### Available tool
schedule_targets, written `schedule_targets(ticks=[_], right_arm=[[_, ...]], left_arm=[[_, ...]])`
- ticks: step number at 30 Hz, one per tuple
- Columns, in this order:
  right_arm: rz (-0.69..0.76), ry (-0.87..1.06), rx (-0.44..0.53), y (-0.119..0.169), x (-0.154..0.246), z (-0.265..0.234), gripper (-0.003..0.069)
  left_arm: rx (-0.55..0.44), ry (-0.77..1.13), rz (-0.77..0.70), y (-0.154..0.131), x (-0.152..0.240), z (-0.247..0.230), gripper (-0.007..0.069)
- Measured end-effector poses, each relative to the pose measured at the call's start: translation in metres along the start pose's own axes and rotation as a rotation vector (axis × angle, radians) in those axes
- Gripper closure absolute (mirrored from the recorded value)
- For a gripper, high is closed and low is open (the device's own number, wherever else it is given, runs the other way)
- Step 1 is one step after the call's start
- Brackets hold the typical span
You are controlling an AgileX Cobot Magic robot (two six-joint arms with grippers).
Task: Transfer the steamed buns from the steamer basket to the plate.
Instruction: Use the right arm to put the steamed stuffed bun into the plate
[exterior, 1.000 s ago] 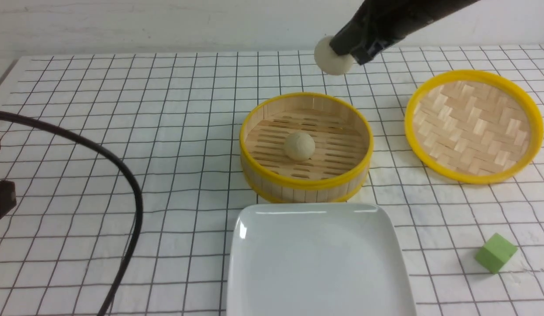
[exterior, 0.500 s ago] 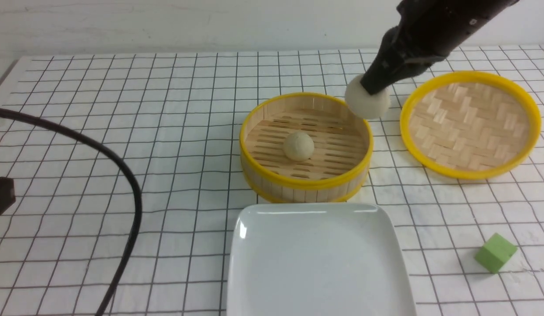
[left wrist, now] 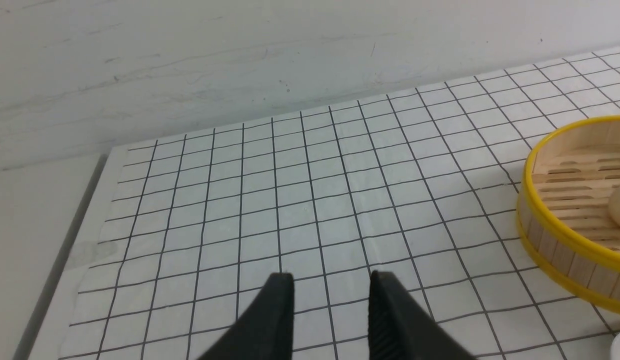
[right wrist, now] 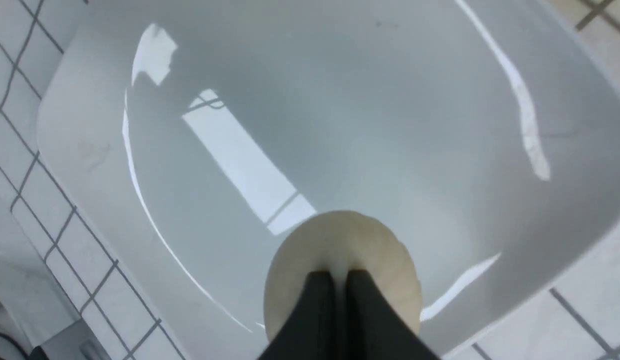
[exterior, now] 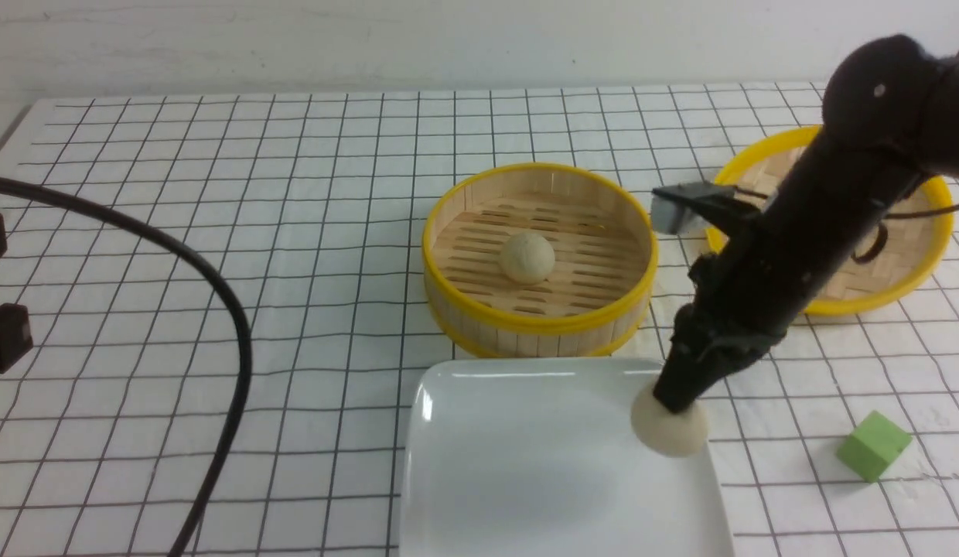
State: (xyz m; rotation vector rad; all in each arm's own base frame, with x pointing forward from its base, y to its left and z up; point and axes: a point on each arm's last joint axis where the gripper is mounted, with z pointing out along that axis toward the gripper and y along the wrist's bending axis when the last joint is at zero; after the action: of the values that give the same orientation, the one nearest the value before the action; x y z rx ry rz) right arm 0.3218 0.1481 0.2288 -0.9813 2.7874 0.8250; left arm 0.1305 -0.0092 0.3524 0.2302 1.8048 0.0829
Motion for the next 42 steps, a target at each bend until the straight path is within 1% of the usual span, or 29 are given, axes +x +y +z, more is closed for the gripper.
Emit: schedule_targets(ticks=[4,9,14,17,22,28,31,32,33,35,36,37,38,39,40,42], right_arm=[[-0.062,-0.04,0.029,0.0,-0.001,0.009,0.0638],[-0.176,-0.051,0.09,0.019,-0.01,0.024,0.0638],[-0.244,-0.063,0.155,0.029,-0.015,0.032,0.0638],[-0.263,-0.084,0.2,0.026,-0.018,0.032,0.0638],[-0.293,-0.074,0.248,0.022,-0.018,0.031,0.0638],[-0.311,-0.058,0.27,0.02,-0.017,0.031,0.0634],[-0.312,-0.056,0.272,0.019,-0.017,0.031,0.0614],[-0.314,-0.054,0.274,0.019,-0.017,0.031,0.059],[-0.314,-0.054,0.274,0.019,-0.017,0.031,0.059],[-0.318,-0.055,0.28,0.019,-0.017,0.031,0.0494],[-0.32,-0.059,0.284,0.018,-0.017,0.031,0.0457],[-0.32,-0.059,0.284,0.018,-0.017,0.031,0.0438],[-0.324,-0.064,0.294,0.018,-0.018,0.03,0.0369],[-0.325,-0.065,0.295,0.018,-0.018,0.03,0.035],[-0.328,-0.07,0.302,0.017,-0.019,0.03,0.0287],[-0.331,-0.085,0.311,0.017,-0.02,0.03,0.0216]], left_arm=[[0.0,0.0,0.0,0.0,0.0,0.0,0.0383],[0.0,0.0,-0.001,0.0,0.0,0.0,0.0383],[0.002,0.0,-0.006,0.0,0.0,0.0,0.0383],[0.002,0.003,-0.006,0.0,0.0,0.0,0.0383],[0.006,0.022,-0.006,-0.001,0.002,0.0,0.0383],[0.007,0.024,-0.007,-0.001,0.002,0.0,0.0383],[0.007,0.024,-0.007,-0.001,0.002,0.0,0.0383],[0.007,0.024,-0.007,-0.001,0.002,0.0,0.0383],[0.007,0.024,-0.007,-0.001,0.002,0.0,0.0383],[0.007,0.025,-0.007,-0.001,0.002,0.0,0.0383],[0.007,0.025,-0.007,-0.001,0.002,0.0,0.0383],[0.007,0.025,-0.007,-0.001,0.002,0.0,0.0383],[0.007,0.025,-0.007,-0.001,0.002,0.0,0.0383],[0.007,0.025,-0.007,-0.001,0.002,0.0,0.0383],[0.007,0.025,-0.007,-0.001,0.002,0.0,0.0383],[0.007,0.025,-0.007,-0.001,0.002,0.0,0.0383]])
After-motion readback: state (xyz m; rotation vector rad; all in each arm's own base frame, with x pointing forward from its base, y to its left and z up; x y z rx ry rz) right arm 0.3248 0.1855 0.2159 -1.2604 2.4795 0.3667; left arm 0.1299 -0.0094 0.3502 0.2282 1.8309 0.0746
